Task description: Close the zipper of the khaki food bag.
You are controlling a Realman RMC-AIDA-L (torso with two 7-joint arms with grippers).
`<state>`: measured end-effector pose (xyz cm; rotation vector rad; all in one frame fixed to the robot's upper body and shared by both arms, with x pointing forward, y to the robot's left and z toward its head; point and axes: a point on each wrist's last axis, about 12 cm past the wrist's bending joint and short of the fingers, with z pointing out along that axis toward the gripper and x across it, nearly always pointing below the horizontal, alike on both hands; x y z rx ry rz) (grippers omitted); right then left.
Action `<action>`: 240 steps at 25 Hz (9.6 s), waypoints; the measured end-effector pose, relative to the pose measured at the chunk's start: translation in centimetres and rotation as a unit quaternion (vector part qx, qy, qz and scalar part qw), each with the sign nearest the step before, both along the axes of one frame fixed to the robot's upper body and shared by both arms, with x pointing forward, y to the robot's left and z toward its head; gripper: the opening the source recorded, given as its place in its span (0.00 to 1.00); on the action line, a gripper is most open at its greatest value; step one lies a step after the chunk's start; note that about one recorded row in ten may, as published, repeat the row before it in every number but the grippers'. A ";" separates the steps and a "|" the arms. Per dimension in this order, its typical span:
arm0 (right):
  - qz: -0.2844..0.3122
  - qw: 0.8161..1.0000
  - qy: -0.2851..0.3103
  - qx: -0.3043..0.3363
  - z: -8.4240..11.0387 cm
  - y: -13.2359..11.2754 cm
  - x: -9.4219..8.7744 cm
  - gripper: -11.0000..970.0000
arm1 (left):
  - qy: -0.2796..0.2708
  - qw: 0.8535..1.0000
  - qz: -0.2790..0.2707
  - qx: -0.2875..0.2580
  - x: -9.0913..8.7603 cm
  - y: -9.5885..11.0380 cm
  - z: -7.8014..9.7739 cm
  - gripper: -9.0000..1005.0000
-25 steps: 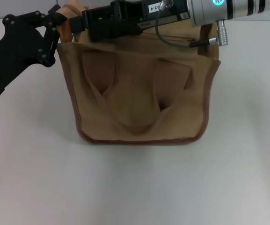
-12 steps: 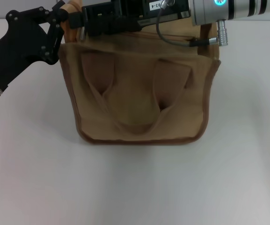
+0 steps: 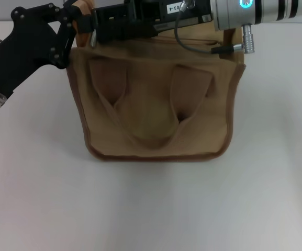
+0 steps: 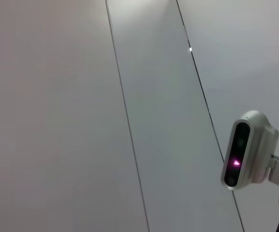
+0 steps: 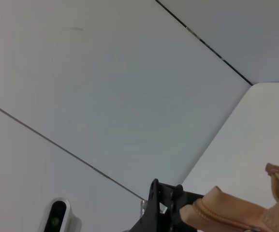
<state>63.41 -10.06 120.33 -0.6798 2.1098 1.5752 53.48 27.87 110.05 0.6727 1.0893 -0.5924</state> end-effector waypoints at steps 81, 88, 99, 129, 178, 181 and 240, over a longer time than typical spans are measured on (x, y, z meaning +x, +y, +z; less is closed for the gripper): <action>-0.013 0.999 -0.026 -0.029 -0.6 0.5 0.5 0.25 | 0.000 1.000 -0.021 -0.018 0.1 -0.9 0.3 0.02; -0.005 0.999 -0.028 -0.034 -0.8 0.6 0.2 0.15 | 0.002 1.000 -0.021 -0.019 0.1 -1.0 0.2 0.02; -0.010 0.999 -0.027 -0.034 -1.2 -0.1 0.1 0.12 | 0.004 1.000 -0.014 -0.020 0.0 -0.8 0.0 0.02; -0.003 0.998 -0.050 -0.027 -0.7 -0.7 -0.2 0.21 | 0.006 1.000 -0.019 -0.024 0.0 -0.9 0.1 0.03; -0.011 0.996 -0.081 -0.040 -0.7 -0.5 -0.2 0.04 | 0.014 0.999 -0.012 -0.034 -0.1 -0.6 -0.1 0.03; -0.011 0.996 -0.081 -0.038 -0.7 -0.7 -0.2 0.03 | 0.014 0.999 -0.009 -0.034 -0.1 -0.5 -0.1 0.03; -0.057 0.997 -0.049 -0.020 -3.3 -15.3 -4.6 0.01 | 0.049 0.994 0.083 -0.052 -0.1 1.5 -1.3 0.03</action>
